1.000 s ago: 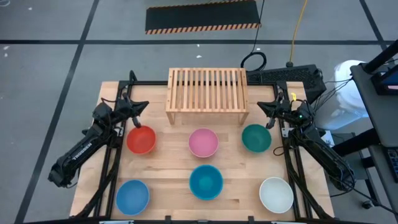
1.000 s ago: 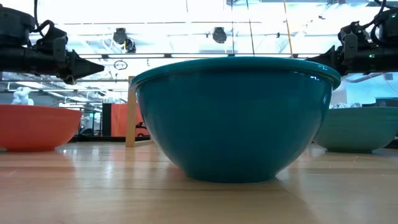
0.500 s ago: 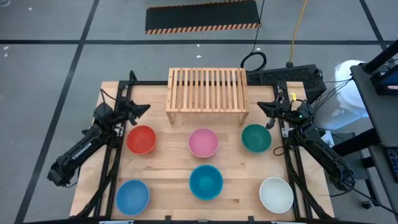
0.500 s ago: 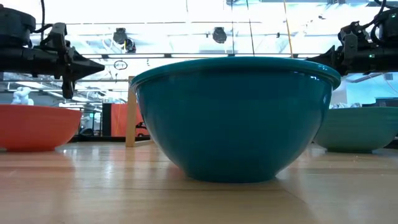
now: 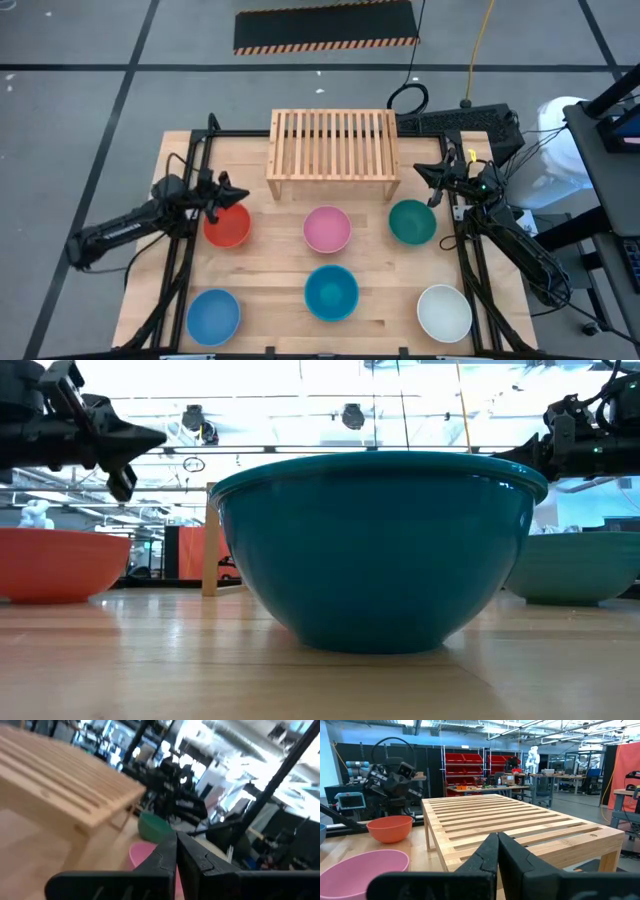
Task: Place and stack bowls onto a shelf
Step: Put the orange bowl on the shelf
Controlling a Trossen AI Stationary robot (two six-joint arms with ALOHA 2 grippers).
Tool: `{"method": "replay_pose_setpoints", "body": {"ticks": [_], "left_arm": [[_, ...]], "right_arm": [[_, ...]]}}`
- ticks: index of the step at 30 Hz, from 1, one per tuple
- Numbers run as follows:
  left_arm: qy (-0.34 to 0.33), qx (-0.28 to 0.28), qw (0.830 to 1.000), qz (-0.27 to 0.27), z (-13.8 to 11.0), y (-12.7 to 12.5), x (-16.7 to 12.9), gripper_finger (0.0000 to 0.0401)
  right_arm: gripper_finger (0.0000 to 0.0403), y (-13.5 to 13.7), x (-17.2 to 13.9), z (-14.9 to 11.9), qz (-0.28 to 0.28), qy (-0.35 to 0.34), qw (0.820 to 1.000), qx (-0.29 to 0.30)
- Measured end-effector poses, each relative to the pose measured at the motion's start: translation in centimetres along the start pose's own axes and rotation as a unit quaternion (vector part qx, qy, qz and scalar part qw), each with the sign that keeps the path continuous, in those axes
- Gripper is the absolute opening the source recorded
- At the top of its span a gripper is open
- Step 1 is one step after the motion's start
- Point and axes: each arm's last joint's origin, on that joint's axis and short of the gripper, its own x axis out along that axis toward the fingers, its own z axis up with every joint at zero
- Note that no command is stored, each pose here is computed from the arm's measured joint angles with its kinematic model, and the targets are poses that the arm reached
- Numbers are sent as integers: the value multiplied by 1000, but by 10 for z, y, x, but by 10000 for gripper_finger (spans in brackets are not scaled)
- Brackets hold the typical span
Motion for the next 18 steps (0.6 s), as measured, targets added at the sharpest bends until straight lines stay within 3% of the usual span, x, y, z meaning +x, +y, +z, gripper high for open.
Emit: {"method": "replay_pose_setpoints", "body": {"ticks": [8, 13, 18], "left_arm": [[69, 10, 998, 3, -22, -14, 14, 10], [35, -46, 997, -42, -17, -25, 17, 10], [-8, -49, 996, -79, -8, -32, 17, 10]], "right_arm": [[4, 0, 0, 0, 0, 0, 1000, 0], [4, 0, 0, 0, 0, 0, 1000, 0], [4, 0, 0, 0, 0, 0, 1000, 0]]}}
